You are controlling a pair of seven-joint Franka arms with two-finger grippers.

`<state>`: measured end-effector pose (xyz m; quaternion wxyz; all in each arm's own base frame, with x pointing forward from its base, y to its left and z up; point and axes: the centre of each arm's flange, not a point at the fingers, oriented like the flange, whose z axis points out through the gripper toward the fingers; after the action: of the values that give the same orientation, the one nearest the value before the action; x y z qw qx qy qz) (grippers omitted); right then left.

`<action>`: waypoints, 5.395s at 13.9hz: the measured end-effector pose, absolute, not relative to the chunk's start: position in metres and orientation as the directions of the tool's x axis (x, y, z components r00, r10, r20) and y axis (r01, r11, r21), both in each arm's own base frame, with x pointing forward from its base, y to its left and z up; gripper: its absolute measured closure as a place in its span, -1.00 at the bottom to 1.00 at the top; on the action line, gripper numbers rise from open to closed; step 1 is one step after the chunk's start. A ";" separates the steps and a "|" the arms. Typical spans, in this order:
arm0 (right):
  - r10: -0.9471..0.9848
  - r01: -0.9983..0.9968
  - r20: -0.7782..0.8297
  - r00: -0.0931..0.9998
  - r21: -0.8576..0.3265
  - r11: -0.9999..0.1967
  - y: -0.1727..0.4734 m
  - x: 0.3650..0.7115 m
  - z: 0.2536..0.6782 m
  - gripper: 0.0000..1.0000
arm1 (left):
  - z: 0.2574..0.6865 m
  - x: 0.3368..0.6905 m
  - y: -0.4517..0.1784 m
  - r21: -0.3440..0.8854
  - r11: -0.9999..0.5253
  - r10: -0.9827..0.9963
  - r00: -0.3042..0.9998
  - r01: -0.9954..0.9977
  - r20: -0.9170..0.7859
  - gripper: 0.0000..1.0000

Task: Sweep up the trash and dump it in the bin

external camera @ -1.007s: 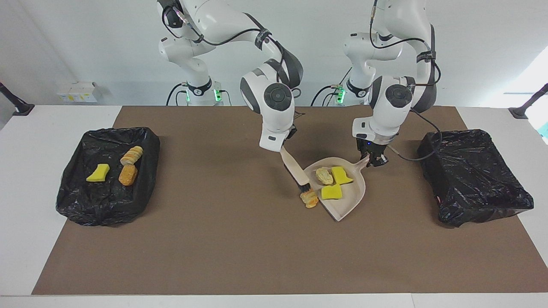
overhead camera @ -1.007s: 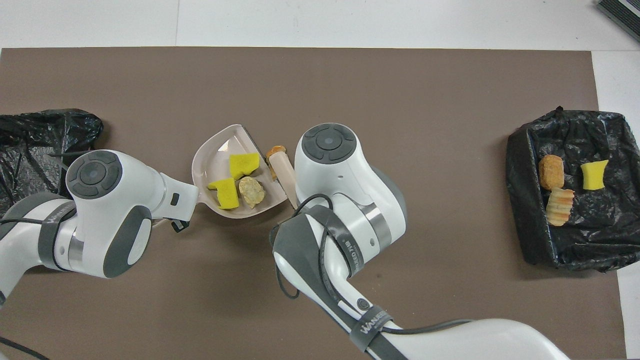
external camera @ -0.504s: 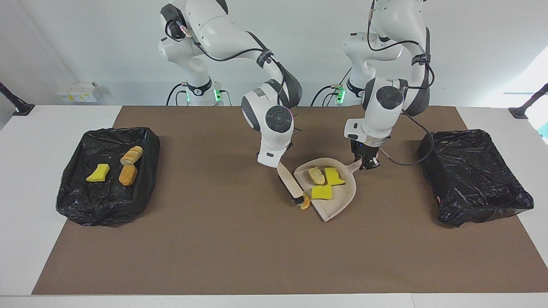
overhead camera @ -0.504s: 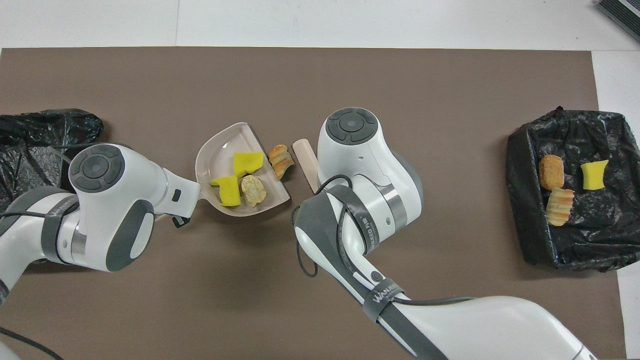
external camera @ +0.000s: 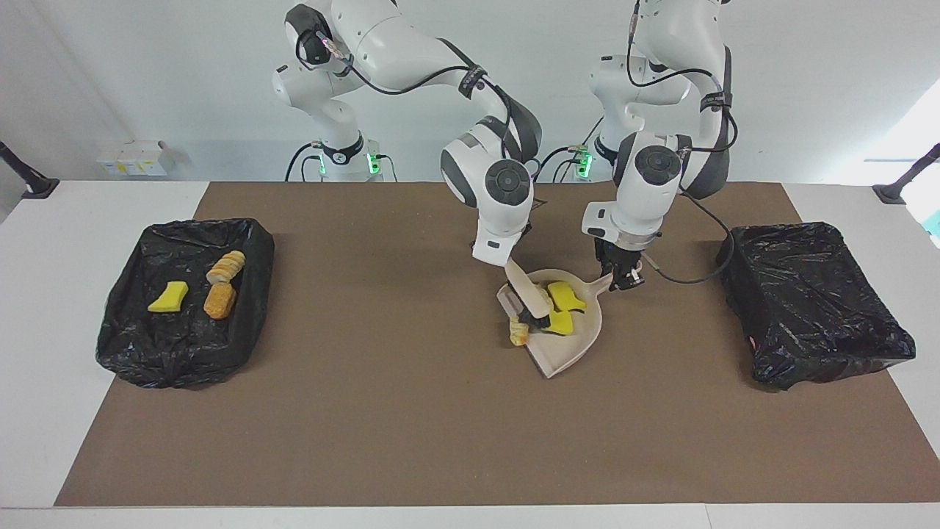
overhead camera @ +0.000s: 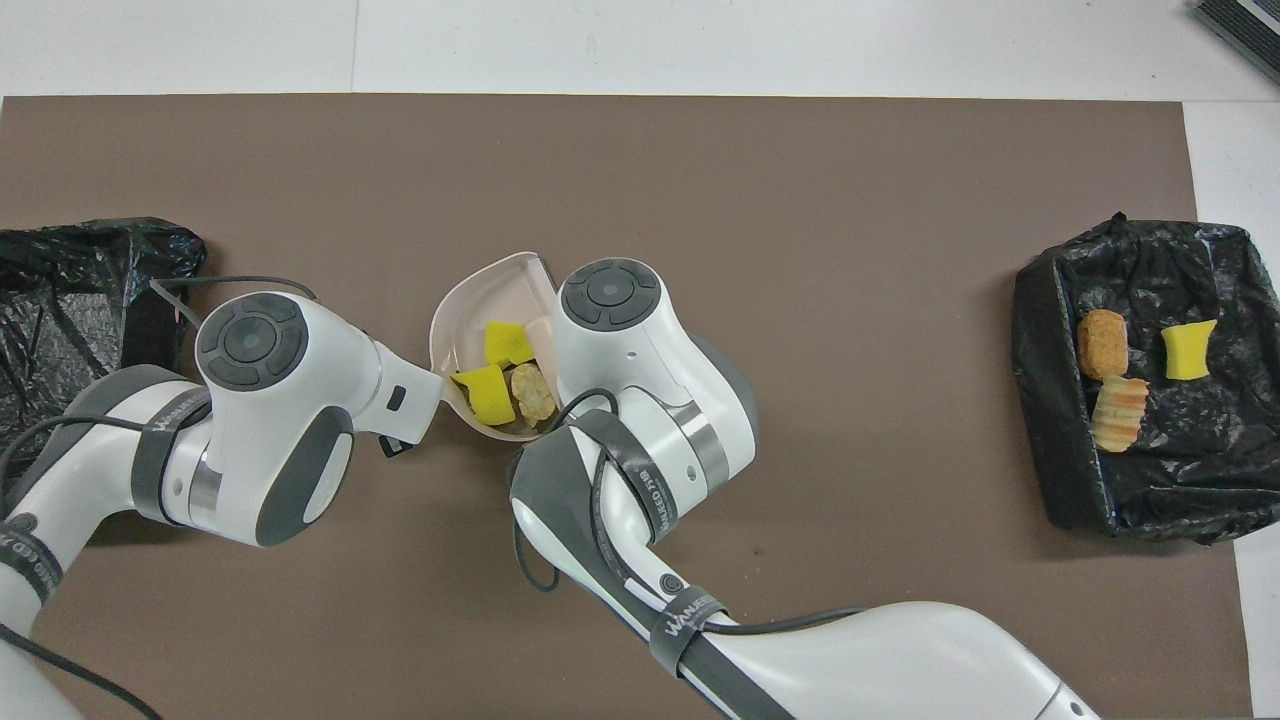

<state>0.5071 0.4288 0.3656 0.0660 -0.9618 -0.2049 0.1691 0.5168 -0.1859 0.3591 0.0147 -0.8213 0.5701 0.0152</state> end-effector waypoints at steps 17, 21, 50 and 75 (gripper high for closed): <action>0.060 0.055 -0.474 0.879 -0.024 -0.998 0.394 0.446 0.422 0.49 | 0.361 0.519 -0.181 -0.007 -0.428 -0.903 0.428 -0.904 -0.038 0.37; 0.017 0.037 -0.464 0.886 0.033 -0.999 0.381 0.390 0.385 0.49 | 0.378 0.522 -0.161 0.025 -0.512 -0.859 0.512 -0.859 0.000 0.37; 0.056 0.026 -0.400 0.915 -0.079 -0.997 0.350 0.424 0.457 -1.00 | 0.564 0.513 0.331 0.026 -0.602 -0.783 0.583 -0.798 -0.218 0.37; 0.192 0.198 -0.084 0.978 0.062 -0.978 -0.010 0.560 0.605 -1.00 | 0.570 0.601 0.162 0.081 -0.252 -0.408 0.030 -0.964 -0.912 0.37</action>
<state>0.5601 -0.0104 0.6054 -0.0351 -0.9938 -0.0982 0.0389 0.6012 0.1615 0.5696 0.3069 -0.6488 0.5288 0.4530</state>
